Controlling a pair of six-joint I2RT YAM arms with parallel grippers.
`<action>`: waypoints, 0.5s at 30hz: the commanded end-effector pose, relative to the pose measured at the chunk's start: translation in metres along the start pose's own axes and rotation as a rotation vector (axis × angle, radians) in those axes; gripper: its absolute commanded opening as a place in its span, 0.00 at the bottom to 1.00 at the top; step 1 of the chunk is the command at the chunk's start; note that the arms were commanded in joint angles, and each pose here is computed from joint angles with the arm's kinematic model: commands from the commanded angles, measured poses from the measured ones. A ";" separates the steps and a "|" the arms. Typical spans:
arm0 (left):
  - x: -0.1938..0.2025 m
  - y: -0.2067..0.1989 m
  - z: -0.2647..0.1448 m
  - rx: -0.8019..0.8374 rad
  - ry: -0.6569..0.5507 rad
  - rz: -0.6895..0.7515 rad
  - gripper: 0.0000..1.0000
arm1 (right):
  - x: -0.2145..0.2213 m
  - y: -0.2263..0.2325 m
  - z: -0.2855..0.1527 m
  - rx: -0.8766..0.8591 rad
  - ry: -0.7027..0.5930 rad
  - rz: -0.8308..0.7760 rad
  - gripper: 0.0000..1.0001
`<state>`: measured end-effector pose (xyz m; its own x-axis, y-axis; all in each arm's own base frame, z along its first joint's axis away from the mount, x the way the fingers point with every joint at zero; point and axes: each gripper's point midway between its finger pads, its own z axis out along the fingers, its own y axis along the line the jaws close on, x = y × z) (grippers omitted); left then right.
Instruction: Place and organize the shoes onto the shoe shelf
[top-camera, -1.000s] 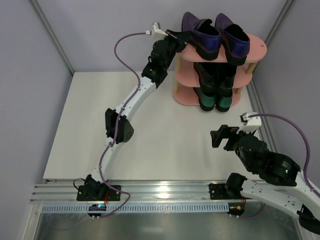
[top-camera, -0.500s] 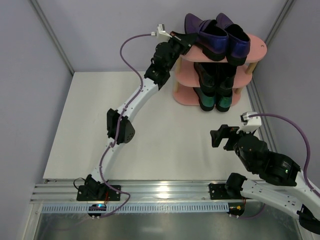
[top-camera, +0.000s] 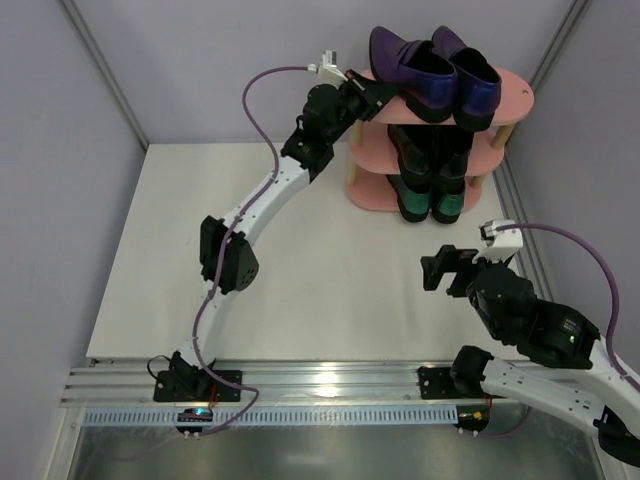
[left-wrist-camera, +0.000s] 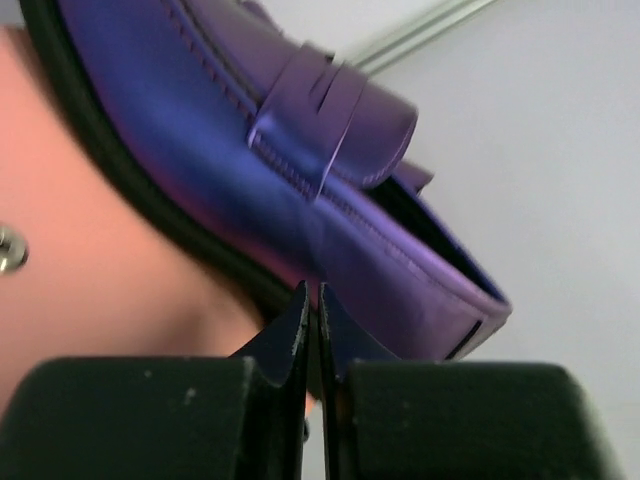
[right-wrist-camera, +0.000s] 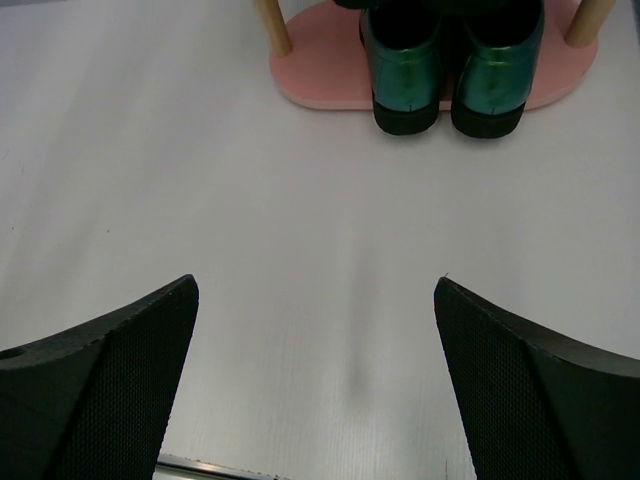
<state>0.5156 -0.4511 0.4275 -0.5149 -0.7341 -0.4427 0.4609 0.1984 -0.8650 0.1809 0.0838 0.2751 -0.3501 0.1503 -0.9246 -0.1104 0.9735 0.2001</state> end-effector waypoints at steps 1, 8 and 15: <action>-0.005 -0.036 -0.028 0.015 0.079 0.127 0.03 | -0.041 -0.008 -0.009 0.047 -0.122 0.050 1.00; -0.012 -0.063 -0.075 0.007 0.137 0.268 0.39 | -0.094 -0.040 -0.030 0.203 -0.287 0.138 0.94; -0.009 -0.072 -0.127 -0.021 0.202 0.357 1.00 | -0.114 -0.013 -0.026 0.111 -0.308 0.140 0.04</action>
<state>0.4191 -0.3930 0.4515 -0.4968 -0.5258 -0.6905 0.5610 0.4124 -0.7177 0.1913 0.0400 0.3664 -0.0929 0.2872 -0.9533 0.0405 0.9578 0.2846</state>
